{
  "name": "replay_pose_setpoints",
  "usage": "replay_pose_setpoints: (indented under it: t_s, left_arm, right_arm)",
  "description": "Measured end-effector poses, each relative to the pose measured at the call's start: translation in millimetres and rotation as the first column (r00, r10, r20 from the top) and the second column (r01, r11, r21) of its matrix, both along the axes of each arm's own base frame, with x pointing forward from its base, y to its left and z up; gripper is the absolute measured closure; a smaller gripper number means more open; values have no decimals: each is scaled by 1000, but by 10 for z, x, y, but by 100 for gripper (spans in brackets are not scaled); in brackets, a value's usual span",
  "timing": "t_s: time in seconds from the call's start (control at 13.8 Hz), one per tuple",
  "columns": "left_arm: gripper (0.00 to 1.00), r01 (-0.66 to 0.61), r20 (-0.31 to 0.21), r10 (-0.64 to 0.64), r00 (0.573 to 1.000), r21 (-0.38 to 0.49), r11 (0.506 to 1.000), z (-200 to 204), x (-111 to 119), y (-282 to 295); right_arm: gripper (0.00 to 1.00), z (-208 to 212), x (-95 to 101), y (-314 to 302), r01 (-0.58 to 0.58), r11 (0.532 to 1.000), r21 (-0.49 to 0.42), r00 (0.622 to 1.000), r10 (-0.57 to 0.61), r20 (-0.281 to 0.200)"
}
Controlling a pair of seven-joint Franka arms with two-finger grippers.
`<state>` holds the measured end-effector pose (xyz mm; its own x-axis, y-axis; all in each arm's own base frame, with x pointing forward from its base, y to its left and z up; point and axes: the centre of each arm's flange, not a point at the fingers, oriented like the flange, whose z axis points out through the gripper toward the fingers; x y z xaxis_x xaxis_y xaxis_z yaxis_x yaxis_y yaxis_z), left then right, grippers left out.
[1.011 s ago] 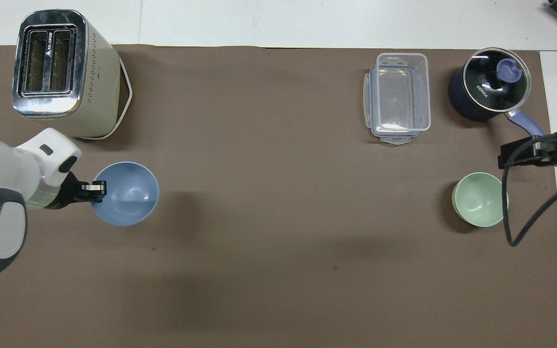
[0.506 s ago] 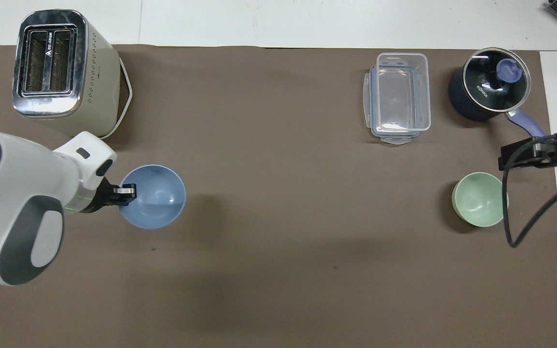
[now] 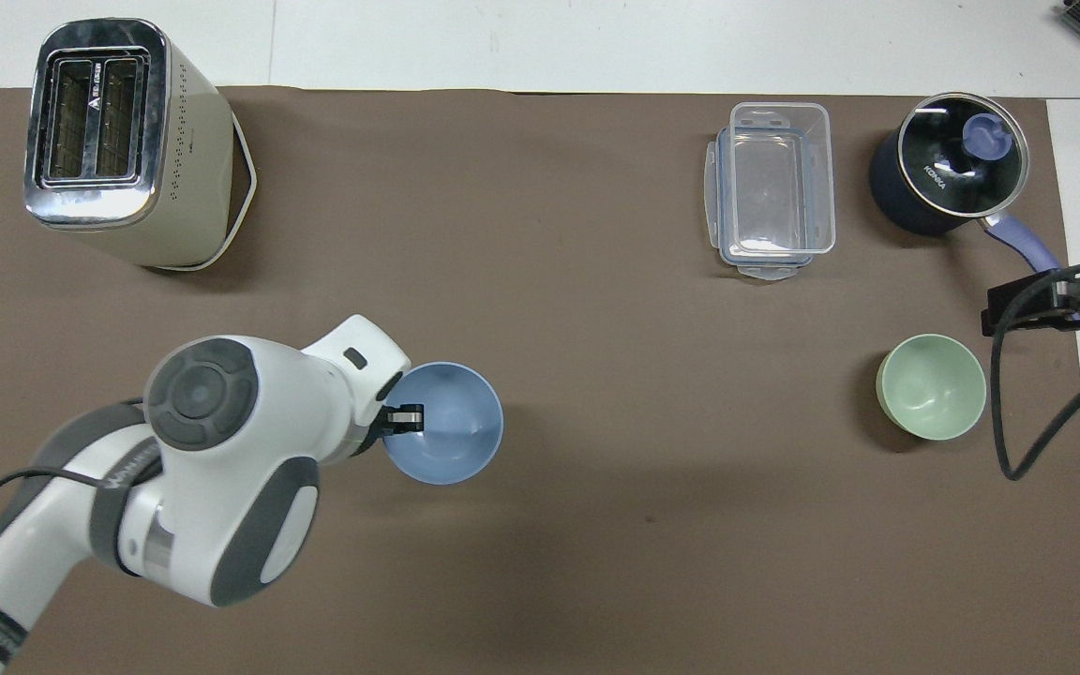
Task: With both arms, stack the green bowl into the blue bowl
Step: 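Slide the blue bowl with the left gripper toward the table center, then release the blue bowl with the left gripper while the right gripper reaches the green bowl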
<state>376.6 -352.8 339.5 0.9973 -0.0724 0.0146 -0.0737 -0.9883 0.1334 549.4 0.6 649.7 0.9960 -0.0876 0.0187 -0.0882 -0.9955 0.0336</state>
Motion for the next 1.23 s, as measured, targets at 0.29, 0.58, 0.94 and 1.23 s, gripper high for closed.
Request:
replay_pose_setpoints:
  t_s: [0.29, 0.58, 0.94, 1.23]
  left_arm:
    - [78, -2, 17, 2, 1000, -13, 1000, -107, -116, -107]
    - [31, -66, 22, 67, 998, -17, 998, 144, 442, 292]
    - [0, -41, 31, 41, 999, -5, 999, 600, 1305, 1357]
    - [0, 31, 0, -31, 1000, 5, 1000, 1036, 1708, 2298]
  right_arm:
    - [0, -186, 98, -150, -2, 1000, 0, 1000, 2, 18]
    - [0, -618, 147, -780, -26, 1000, -4, 1000, 26, 14]
    - [0, -1342, 135, -1064, -24, 1000, -1, 1000, 24, 6]
    - [0, -2123, 33, -1292, -49, 999, -4, 998, 49, 28]
